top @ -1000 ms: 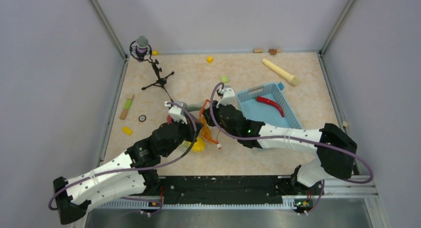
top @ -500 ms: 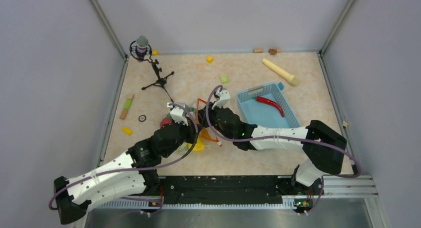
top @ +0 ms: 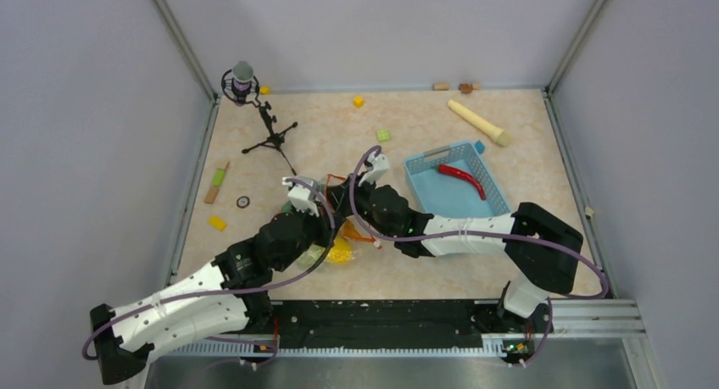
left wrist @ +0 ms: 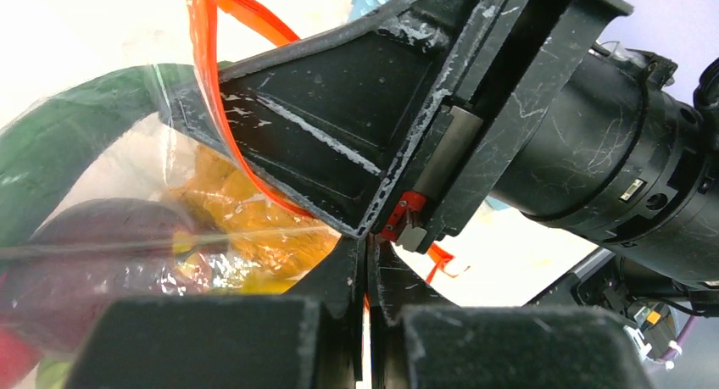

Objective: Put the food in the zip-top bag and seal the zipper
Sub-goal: Place the fake vegetable in the zipper food storage bag, then pick up the fake vegetable from the bin.

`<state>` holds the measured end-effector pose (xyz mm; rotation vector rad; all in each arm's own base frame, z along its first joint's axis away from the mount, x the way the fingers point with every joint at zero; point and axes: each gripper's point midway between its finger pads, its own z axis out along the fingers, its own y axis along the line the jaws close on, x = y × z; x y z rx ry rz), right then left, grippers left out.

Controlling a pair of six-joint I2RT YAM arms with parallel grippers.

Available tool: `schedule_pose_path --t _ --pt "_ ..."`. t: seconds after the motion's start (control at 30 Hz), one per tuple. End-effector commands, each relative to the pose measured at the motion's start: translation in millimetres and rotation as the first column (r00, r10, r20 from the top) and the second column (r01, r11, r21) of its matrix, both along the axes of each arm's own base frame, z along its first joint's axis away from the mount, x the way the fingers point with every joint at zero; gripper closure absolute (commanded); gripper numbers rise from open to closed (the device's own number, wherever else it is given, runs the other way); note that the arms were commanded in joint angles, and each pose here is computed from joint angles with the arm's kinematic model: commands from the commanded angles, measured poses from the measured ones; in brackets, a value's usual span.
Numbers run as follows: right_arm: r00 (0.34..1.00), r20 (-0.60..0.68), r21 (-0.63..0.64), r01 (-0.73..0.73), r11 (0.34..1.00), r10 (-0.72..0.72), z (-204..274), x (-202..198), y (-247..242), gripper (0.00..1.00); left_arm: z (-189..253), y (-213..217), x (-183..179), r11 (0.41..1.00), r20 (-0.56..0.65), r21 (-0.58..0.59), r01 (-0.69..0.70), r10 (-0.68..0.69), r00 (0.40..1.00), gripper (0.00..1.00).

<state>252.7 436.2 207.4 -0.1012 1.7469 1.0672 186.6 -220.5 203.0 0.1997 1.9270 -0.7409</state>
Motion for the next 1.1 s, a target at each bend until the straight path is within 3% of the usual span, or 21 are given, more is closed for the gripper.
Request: schedule_pose_path --t 0.0,0.1,0.3,0.57,0.7,0.97,1.07 --pt "0.998 0.029 -0.007 -0.054 0.999 0.054 9.0 -14.3 4.6 0.78 36.3 17.0 16.6 0.977 0.050 -0.142 -0.158 0.167 0.985 1.00" --pt "0.998 0.030 -0.068 -0.051 0.996 0.053 5.2 -15.3 -2.2 0.73 36.5 36.4 22.2 0.956 0.050 -0.146 -0.255 0.265 0.963 1.00" --pt "0.996 0.031 -0.207 -0.081 0.975 0.089 0.4 -17.8 -4.0 0.54 43.2 50.5 21.0 0.940 0.061 -0.173 -0.293 0.307 0.950 1.00" --pt "0.990 0.121 -0.313 -0.027 0.949 0.068 25.8 -16.2 -35.4 0.18 48.4 63.2 19.8 0.921 0.068 -0.214 -0.327 0.348 0.935 1.00" --pt "0.985 0.171 -0.359 0.074 0.930 -0.012 41.5 -11.1 -70.8 0.02 48.0 64.8 19.9 0.917 0.066 -0.217 -0.334 0.355 0.932 1.00" --pt "0.975 0.121 -0.516 0.224 0.827 -0.189 10.6 45.5 -186.9 0.01 46.9 62.5 19.9 0.921 0.065 -0.213 -0.326 0.347 0.936 1.00" --pt "0.967 0.187 -0.666 0.255 0.701 -0.173 -13.2 70.8 -239.3 0.01 46.8 58.4 18.4 0.928 0.061 -0.213 -0.307 0.326 0.943 1.00"
